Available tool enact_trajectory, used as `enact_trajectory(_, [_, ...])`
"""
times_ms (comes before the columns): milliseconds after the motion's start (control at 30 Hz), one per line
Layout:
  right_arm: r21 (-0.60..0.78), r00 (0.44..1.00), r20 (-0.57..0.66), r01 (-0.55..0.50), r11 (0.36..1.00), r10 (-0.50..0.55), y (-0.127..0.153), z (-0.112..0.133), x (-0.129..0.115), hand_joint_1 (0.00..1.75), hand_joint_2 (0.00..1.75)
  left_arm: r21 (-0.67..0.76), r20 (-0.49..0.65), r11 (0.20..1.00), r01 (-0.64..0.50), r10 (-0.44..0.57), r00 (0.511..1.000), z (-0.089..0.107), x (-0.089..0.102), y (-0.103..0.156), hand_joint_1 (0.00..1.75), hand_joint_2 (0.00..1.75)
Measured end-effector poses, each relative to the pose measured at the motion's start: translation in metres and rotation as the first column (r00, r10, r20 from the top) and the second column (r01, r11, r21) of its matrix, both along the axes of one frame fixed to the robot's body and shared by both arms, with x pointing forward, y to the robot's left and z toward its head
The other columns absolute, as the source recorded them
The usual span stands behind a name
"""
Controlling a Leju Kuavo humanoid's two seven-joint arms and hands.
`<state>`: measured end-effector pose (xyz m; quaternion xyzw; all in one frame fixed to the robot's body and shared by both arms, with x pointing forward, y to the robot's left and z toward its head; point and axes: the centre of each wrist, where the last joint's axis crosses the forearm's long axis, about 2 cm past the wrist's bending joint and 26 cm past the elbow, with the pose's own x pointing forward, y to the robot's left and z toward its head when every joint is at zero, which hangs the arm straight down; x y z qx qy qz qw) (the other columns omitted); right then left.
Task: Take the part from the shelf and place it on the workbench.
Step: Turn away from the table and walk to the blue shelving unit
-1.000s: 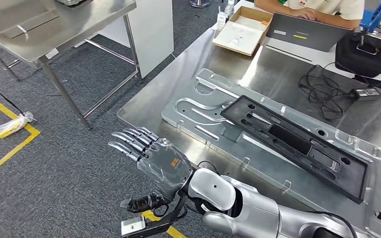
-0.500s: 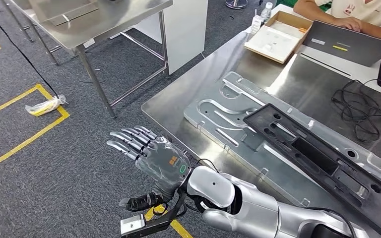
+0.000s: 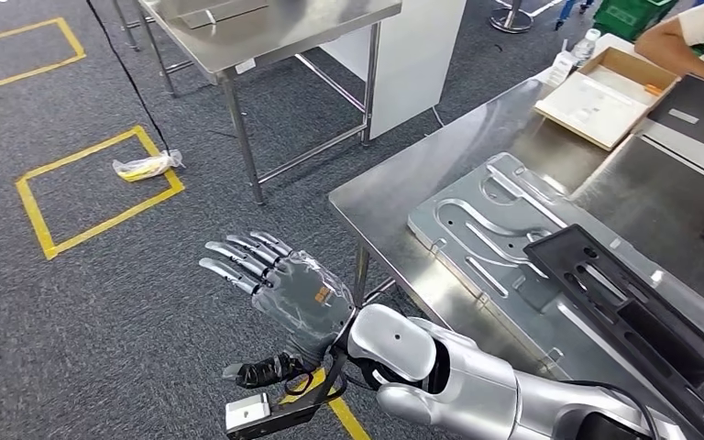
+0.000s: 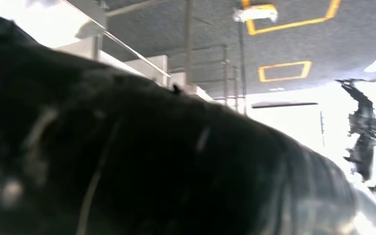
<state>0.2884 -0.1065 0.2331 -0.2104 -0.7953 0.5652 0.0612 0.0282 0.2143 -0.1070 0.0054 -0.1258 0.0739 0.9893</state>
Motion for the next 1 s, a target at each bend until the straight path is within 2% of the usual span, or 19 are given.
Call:
enact_trajectory(600, [0.0,1.0,0.016,-0.01,1.0,0.01,0.001,0.0048,0.0,0.0,0.0,0.014,-0.005,1.0,0.017,-0.017,1.0,-0.0002,-0.0005,0.0012,0.0,0.0])
enact_trajectory(1000, [-0.01,1.0,0.012,-0.01,1.0,0.01,0.0001,0.0044,-0.0003,0.0,0.0,0.055,-0.011,0.996,0.065,-0.065,0.998,-0.0002,-0.001,0.0019,0.0,0.0])
